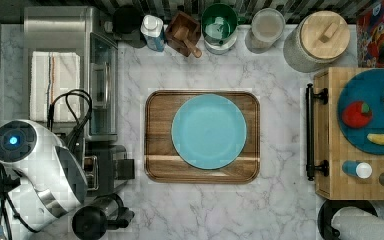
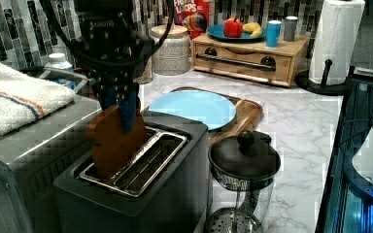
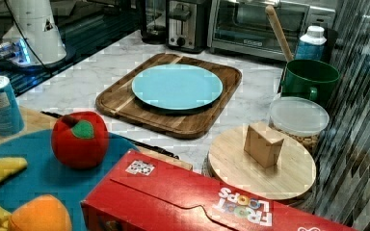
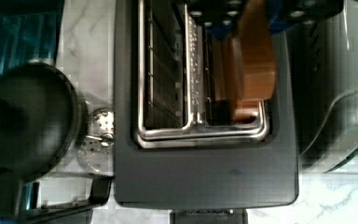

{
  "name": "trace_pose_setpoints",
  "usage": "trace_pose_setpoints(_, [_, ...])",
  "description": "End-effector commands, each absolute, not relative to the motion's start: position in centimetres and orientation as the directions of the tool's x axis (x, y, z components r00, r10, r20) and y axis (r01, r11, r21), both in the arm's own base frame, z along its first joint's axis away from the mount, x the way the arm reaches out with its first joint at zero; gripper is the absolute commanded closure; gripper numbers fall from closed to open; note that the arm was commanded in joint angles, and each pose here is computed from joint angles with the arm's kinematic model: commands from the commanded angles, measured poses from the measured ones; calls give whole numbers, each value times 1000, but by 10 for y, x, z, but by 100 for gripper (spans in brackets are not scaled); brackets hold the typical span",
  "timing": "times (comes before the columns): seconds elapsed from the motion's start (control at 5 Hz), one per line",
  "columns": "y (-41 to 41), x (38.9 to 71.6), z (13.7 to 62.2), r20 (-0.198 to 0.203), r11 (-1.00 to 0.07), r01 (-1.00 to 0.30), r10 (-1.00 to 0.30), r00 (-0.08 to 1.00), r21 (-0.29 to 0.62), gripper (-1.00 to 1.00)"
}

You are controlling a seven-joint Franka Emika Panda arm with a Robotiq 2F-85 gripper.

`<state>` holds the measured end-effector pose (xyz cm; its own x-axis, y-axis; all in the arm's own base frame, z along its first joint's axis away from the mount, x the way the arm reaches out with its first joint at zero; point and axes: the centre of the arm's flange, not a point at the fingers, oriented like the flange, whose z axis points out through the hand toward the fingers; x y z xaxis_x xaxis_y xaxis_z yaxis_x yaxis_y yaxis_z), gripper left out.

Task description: Pick up the toast.

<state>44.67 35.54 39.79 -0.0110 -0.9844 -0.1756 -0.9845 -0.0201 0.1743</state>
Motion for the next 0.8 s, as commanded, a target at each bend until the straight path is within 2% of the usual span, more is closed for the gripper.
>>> trace_pose_setpoints(0.2, [396,419,417,-204,-118,-972,-976,76,205,100])
trace_pose_setpoints(0.4, [394,434,448,-208,-127,-973,-974,86,192,100])
trace_pose_setpoints(0.6, [380,448,490,-224,-131,-985,-969,104,109,100])
trace_pose_setpoints(0.8, [361,461,521,-264,-125,-989,-960,98,85,100])
